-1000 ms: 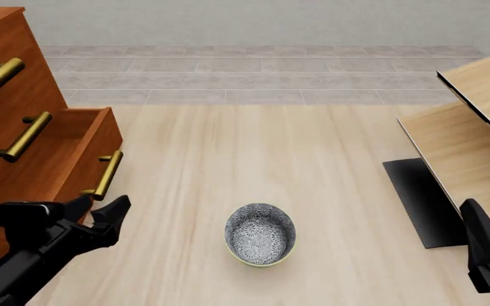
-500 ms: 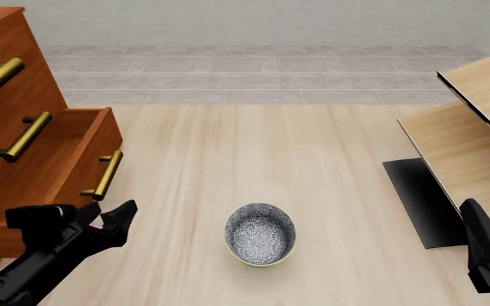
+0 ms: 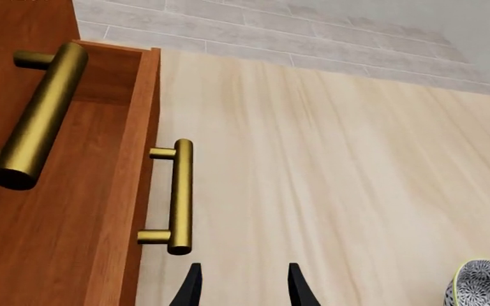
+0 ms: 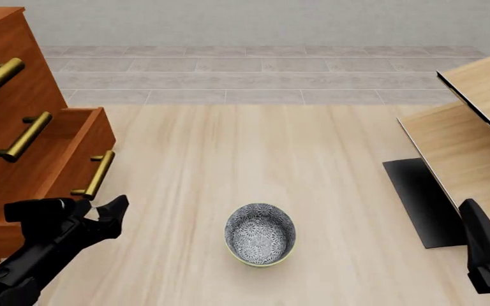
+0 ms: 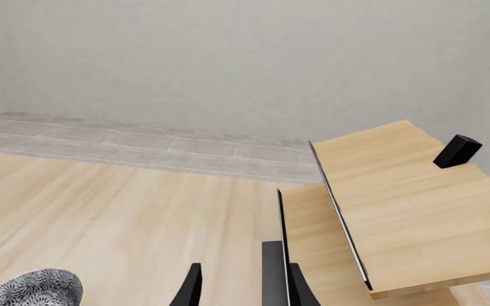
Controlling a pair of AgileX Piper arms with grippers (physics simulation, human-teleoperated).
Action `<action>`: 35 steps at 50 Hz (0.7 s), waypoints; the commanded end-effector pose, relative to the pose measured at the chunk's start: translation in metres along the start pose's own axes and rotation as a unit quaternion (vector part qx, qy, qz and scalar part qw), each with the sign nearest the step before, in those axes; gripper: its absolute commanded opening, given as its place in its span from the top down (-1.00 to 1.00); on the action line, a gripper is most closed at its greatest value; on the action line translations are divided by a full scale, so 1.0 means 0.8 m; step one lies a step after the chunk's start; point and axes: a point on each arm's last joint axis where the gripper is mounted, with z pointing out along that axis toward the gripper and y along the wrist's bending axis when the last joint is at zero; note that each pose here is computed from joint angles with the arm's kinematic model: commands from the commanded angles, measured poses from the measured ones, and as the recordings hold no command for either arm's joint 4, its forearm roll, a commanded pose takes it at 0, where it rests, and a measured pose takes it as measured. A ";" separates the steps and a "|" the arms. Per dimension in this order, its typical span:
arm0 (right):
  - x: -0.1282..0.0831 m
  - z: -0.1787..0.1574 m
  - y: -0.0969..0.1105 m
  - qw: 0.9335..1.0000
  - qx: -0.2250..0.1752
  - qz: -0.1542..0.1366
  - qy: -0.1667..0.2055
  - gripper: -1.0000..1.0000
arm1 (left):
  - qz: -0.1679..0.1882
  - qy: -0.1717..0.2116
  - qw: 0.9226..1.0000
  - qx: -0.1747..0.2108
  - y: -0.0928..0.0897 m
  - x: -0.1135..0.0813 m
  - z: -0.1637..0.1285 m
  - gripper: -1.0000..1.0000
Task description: Close the bottom drawer of the cabinet.
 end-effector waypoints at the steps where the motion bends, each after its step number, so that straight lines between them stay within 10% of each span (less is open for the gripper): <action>1: 0.000 0.000 0.000 1.000 -0.001 0.000 0.000 -1.00 | 0.004 -0.004 0.999 -0.032 0.016 -0.003 0.011 -1.00; 35: -0.001 0.000 0.000 1.000 0.001 -0.006 -0.003 -1.00 | 0.015 -0.004 0.998 -0.065 0.032 -0.012 0.015 -1.00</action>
